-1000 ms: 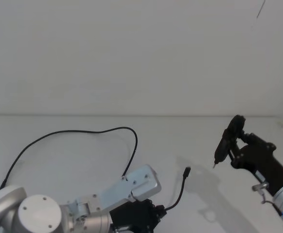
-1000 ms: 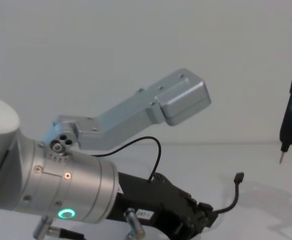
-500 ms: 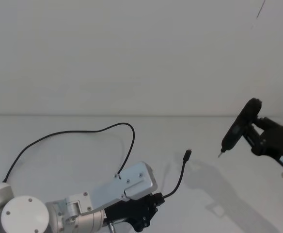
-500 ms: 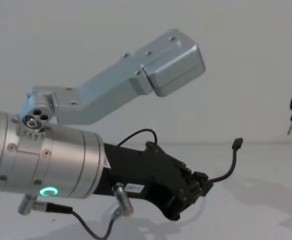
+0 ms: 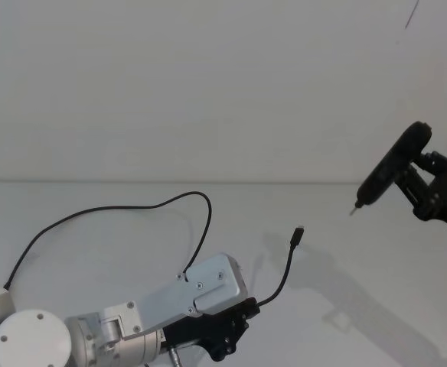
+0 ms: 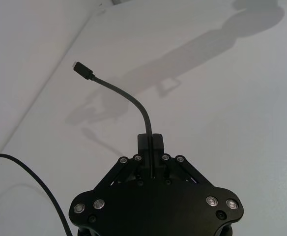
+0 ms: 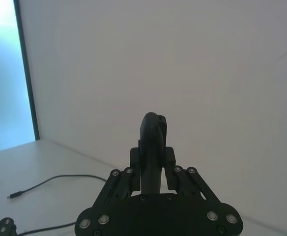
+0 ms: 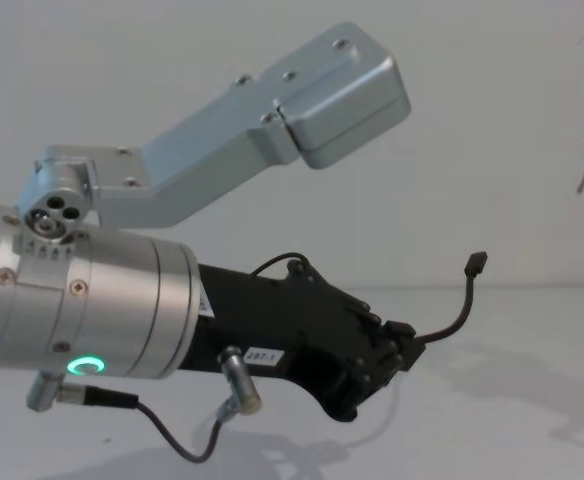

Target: Pick up the data cable with the one hand.

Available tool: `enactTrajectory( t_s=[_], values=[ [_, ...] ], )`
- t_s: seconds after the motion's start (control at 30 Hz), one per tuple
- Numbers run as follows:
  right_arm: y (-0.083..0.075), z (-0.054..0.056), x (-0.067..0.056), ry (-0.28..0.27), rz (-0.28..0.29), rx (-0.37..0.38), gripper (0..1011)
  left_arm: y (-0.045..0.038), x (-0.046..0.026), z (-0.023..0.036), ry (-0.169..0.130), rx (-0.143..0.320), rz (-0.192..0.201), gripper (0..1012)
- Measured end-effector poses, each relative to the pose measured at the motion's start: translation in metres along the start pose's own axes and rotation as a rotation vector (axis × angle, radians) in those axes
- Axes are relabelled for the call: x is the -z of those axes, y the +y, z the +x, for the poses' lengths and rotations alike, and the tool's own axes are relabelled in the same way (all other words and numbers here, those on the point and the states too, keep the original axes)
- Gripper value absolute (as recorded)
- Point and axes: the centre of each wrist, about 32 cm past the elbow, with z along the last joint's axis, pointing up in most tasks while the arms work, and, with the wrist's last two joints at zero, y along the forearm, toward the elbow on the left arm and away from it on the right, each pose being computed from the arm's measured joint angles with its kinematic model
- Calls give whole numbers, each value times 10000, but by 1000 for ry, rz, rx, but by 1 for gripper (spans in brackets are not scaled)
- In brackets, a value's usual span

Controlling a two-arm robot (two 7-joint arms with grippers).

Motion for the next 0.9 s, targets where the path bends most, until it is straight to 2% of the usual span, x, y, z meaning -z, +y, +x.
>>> enactTrajectory(
  t_s=[0.33,0.9],
  values=[
    [120,18,23,-37,34,-42,279,17,-17,-4,-8,-5,-5,43],
    [321,-31,160,-37,-2,-152,279,27,-27,-5,-14,-8,-8,43]
  ],
)
